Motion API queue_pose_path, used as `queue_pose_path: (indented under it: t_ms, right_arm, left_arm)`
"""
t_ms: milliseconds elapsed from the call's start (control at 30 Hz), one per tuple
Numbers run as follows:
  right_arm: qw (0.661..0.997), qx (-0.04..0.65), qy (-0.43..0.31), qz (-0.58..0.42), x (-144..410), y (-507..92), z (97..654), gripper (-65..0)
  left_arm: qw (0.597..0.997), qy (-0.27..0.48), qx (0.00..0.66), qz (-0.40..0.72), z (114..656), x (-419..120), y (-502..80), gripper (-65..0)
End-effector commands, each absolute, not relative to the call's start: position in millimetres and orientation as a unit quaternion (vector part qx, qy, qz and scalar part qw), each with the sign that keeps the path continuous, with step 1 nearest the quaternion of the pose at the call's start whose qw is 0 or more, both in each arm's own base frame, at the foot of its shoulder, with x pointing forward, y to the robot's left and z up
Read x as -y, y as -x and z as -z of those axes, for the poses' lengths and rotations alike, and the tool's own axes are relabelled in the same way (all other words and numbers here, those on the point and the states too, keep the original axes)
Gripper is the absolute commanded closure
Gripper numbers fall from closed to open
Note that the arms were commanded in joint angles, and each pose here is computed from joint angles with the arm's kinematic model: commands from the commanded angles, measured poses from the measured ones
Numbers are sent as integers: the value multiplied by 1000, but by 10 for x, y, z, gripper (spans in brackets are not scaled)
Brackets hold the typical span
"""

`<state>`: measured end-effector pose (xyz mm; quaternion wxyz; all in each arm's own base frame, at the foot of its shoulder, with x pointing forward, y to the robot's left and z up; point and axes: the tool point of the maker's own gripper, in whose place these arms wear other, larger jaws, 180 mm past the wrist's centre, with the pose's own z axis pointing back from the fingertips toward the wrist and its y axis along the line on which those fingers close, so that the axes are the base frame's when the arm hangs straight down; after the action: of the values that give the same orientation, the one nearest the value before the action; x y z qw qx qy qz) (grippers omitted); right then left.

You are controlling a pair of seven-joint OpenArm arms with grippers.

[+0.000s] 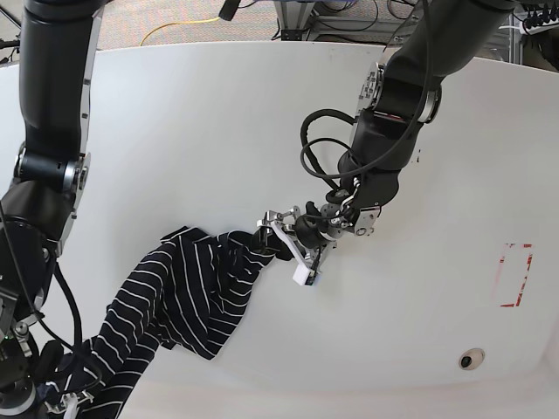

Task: Fold the T-shirt properly
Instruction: 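Hold the shirt edge with the left gripper while the right holds the other end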

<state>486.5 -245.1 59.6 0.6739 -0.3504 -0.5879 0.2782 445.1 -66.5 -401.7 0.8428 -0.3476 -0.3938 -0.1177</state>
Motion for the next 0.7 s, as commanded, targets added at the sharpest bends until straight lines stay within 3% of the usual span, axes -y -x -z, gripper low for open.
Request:
queue_pose_path:
  t_ms: [0, 533, 633, 667]
  right_arm:
    - [647, 615, 367, -262, 2457, -4746, -923, 0]
    - [644, 611, 380, -260, 2436, -4642, -900, 0]
    - [642, 611, 382, -261, 2417, -4616, -877, 0]
    - [644, 608, 385, -260, 2421, -4598, -860, 0]
  left_arm:
    - [832, 344, 420, 117, 3836, 709, -4606, -362]
    - [829, 280, 462, 148, 3896, 774, -4638, -356]
    - [828, 278, 461, 157, 3907, 800, -4618, -285]
    - [828, 278, 460, 159, 3910, 807, -4613, -235]
